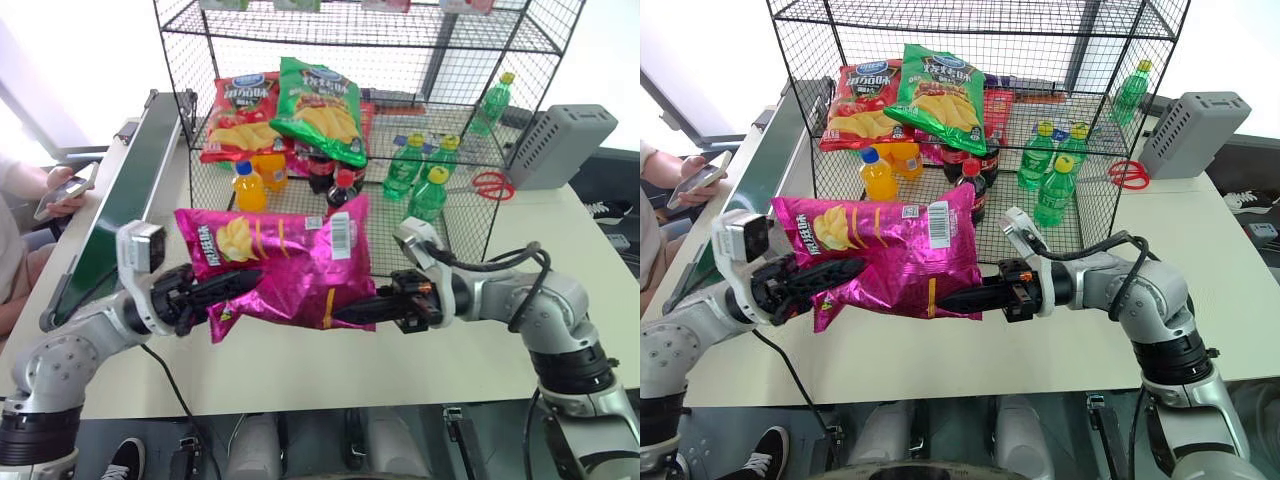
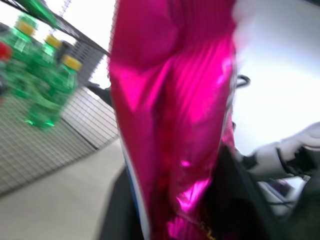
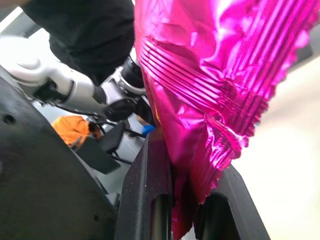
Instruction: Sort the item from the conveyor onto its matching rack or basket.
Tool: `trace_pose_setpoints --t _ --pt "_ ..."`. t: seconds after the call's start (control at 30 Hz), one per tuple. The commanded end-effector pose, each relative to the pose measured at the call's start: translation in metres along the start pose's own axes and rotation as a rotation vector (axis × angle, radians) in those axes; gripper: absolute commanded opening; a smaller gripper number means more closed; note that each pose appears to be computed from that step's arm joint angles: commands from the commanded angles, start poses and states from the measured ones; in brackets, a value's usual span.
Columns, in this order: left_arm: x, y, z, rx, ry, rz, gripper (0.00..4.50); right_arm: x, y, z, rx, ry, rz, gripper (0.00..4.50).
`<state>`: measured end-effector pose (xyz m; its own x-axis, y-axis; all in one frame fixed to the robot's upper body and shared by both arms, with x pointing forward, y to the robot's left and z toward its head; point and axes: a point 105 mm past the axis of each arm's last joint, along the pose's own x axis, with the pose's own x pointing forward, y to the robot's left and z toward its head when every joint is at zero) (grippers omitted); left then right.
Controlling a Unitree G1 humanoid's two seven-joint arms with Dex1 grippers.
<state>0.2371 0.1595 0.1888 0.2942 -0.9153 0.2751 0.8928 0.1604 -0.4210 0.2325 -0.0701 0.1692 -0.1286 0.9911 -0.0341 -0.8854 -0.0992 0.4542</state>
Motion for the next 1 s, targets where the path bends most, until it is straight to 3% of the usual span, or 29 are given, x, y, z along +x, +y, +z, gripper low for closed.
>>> trace_pose_setpoints --t 0.03,0.1,0.13,0.43,0.57,0.73,0.8,0.87,0.97,1.0 --pt "-0.010 -0.002 0.011 0.049 -0.014 0.032 3.41 -0.011 0.000 0.006 -0.093 -0.007 -0.050 0.00" --pt "-0.017 -0.001 0.010 0.071 -0.009 0.063 4.41 -0.020 -0.001 0.005 -0.128 -0.001 -0.102 0.00" --pt "-0.020 0.000 0.008 0.097 -0.004 0.085 4.48 -0.024 0.000 0.004 -0.149 0.005 -0.125 0.00" --pt "-0.029 0.025 0.010 0.293 -0.028 0.247 4.48 -0.097 0.024 0.037 -0.454 -0.165 -0.519 0.00" --pt "-0.014 0.041 0.013 0.345 -0.070 0.258 4.48 -0.133 0.024 0.066 -0.742 -0.202 -0.796 0.00" --pt "0.003 0.049 0.013 0.344 -0.091 0.216 4.48 -0.159 0.027 0.087 -0.926 -0.236 -0.976 0.00" --pt "0.012 0.051 0.014 0.343 -0.091 0.187 4.48 -0.174 0.023 0.093 -1.035 -0.176 -1.092 0.00" --pt "0.020 0.050 0.010 0.338 -0.063 0.149 4.48 -0.186 0.010 0.090 -1.161 0.024 -1.199 0.00" --pt "0.027 0.053 0.005 0.374 -0.029 0.137 4.48 -0.192 -0.005 0.081 -1.254 0.200 -1.230 0.00" --pt "0.031 0.055 0.005 0.388 -0.036 0.147 4.48 -0.196 -0.007 0.083 -1.272 0.193 -1.247 0.00"
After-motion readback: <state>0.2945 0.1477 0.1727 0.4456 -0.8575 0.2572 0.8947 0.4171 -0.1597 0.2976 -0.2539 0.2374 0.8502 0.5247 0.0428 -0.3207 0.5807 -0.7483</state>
